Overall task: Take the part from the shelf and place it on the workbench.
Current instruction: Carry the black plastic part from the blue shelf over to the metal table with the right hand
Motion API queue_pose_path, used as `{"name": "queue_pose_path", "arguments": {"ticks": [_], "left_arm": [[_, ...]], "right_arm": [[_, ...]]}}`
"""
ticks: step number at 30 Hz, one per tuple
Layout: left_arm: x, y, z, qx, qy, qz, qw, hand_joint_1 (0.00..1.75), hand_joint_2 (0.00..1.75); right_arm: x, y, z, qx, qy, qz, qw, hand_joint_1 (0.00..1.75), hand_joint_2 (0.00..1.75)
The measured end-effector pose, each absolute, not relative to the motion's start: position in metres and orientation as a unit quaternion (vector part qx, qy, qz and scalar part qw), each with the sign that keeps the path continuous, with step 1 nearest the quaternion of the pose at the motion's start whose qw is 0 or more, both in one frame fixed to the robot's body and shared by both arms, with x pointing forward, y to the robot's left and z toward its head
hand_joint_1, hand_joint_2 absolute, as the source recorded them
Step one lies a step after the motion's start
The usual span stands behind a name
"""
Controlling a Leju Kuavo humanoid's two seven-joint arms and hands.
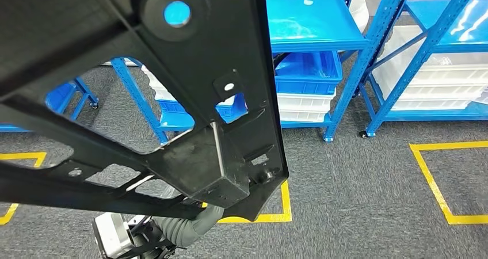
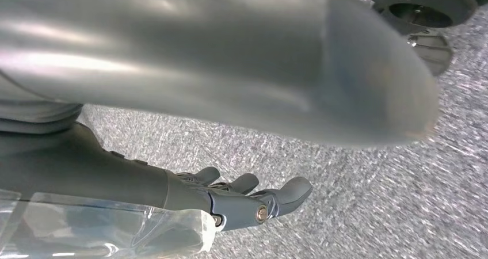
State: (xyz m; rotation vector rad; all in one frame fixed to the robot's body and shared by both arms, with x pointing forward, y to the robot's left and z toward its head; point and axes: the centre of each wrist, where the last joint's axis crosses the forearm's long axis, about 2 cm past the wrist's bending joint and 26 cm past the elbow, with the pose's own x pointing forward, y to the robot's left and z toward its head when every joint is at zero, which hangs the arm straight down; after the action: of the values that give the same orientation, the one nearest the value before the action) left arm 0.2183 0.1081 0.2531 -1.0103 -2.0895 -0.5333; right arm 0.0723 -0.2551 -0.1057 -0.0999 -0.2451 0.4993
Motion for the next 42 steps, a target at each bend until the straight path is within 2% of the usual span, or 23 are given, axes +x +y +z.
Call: {"name": "queue_pose_path", "arguments": {"ticks": [42], "left_arm": [[0.220,0.104,0.250,-0.389,-0.817,-0.206,0.372,1.75,1.75]], "right_arm": [[0.069,-0.272,-0.107,-0.063,-0.125,0.218,0.966,0.00,0.00]]}}
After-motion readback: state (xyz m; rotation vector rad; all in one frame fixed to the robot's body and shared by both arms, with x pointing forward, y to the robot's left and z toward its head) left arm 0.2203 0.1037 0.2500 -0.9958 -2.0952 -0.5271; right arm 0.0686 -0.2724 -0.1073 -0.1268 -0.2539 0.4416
